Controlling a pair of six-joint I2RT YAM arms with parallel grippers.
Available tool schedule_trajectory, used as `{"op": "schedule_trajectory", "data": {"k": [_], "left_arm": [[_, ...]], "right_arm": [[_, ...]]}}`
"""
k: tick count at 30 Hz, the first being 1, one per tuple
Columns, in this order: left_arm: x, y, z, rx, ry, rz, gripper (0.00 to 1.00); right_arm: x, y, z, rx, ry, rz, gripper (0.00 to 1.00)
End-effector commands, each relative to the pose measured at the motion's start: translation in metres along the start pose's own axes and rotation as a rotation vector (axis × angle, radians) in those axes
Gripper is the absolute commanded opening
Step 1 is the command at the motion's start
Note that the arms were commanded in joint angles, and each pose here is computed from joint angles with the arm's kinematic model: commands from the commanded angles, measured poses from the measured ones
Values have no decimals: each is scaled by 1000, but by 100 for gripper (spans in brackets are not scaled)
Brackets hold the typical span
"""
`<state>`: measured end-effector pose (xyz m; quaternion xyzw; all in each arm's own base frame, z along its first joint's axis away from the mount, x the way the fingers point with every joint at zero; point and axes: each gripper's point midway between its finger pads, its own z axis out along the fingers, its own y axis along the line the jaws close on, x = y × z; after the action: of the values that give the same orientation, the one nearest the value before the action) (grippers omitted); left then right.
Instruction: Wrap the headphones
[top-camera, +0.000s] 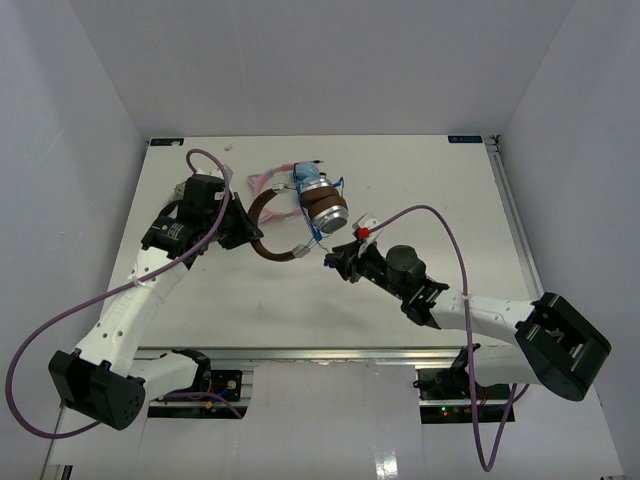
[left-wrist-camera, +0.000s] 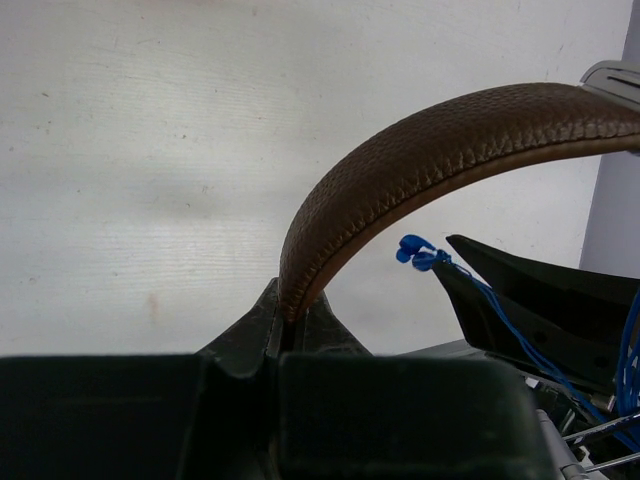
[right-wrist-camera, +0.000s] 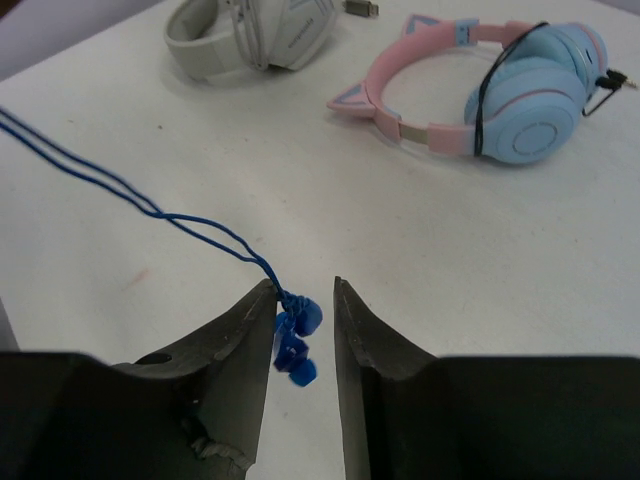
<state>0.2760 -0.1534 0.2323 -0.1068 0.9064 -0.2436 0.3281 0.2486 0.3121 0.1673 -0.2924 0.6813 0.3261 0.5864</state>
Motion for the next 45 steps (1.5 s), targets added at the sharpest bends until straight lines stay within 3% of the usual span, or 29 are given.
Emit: {"op": "schedule_trajectory", "data": {"k": [1, 15, 19, 27, 32, 39, 45], "left_arm": [[-17, -25, -13, 106, -54, -31, 0], [-16, -38, -15, 157, -30, -60, 0], [-18, -40, -18, 165, -35, -61, 0], [-21, -44, -23, 178, -47, -65, 0], [-22, -44, -24, 180, -50, -64, 0], [-13, -46, -20, 210, -15, -25, 0], [10, -63, -18, 378, 90, 101, 0]], "right_arm": [[-35, 18, 1, -110, -181, -54, 37], [-27, 25, 4, -153, -199, -45, 44], [-22, 24, 4, -149, -198, -44, 54], [-9, 21, 5, -142, -182, -41, 54], [-6, 22, 5, -145, -179, -42, 49], [-3, 13, 3, -104, -177, -49, 18], [-9, -7, -5, -38, -198, -46, 8]]}}
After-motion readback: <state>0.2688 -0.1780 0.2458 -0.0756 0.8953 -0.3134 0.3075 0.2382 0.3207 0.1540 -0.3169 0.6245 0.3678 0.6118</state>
